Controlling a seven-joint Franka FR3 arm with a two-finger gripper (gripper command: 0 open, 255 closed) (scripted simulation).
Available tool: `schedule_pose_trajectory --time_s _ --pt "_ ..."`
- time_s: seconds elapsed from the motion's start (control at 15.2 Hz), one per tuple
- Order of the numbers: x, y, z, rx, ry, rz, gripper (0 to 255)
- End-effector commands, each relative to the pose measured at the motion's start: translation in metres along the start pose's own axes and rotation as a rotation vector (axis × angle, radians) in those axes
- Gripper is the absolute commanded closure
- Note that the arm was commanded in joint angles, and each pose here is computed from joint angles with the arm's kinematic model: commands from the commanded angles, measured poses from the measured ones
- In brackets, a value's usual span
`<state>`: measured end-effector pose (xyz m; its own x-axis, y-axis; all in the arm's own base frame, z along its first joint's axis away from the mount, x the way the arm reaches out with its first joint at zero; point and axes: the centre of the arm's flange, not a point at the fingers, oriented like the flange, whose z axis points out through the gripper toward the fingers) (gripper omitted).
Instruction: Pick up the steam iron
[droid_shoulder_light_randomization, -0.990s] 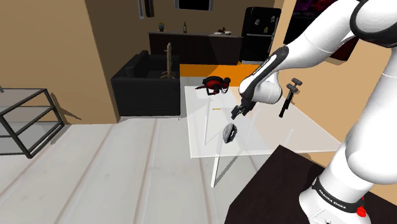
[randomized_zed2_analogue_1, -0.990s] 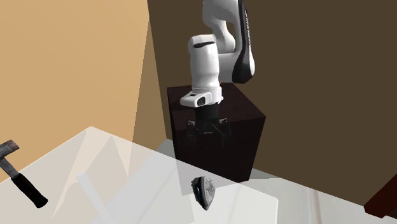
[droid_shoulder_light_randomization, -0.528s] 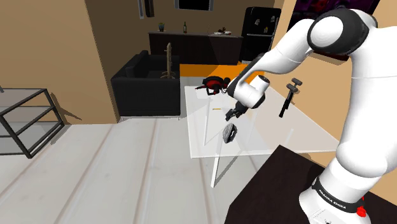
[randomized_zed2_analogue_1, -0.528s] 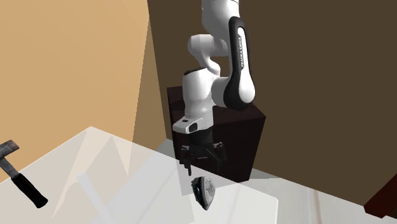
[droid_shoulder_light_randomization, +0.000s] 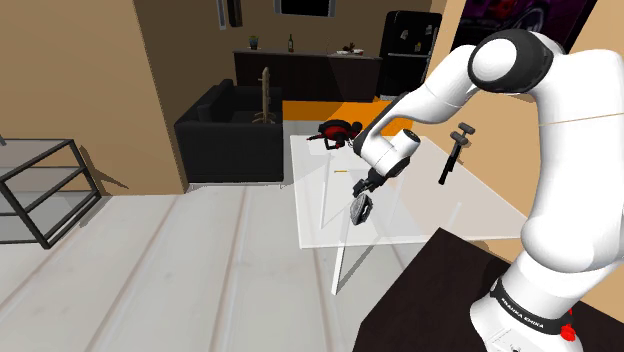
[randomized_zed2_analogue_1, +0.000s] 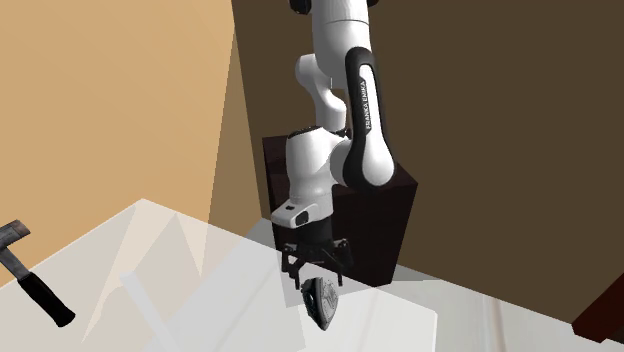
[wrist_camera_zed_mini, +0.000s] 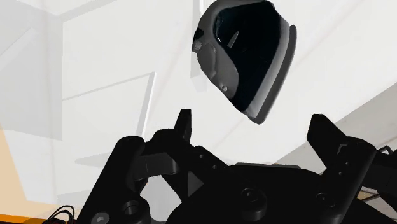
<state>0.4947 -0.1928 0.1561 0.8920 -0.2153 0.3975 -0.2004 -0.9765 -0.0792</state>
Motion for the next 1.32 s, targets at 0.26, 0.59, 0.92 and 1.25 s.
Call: schedule_pose_trajectory --time_s 0.26,0.59,0.92,1.25 --pt "-0.001 0.0 0.002 0.0 0.0 0.0 255" --pt "0.0 0.0 0.002 0.0 0.0 0.0 255" --pt "0.01 -0.002 -0.022 0.0 0.0 0.0 255" --pt "0.021 -0.004 -0.047 0.0 0.0 0.0 255"
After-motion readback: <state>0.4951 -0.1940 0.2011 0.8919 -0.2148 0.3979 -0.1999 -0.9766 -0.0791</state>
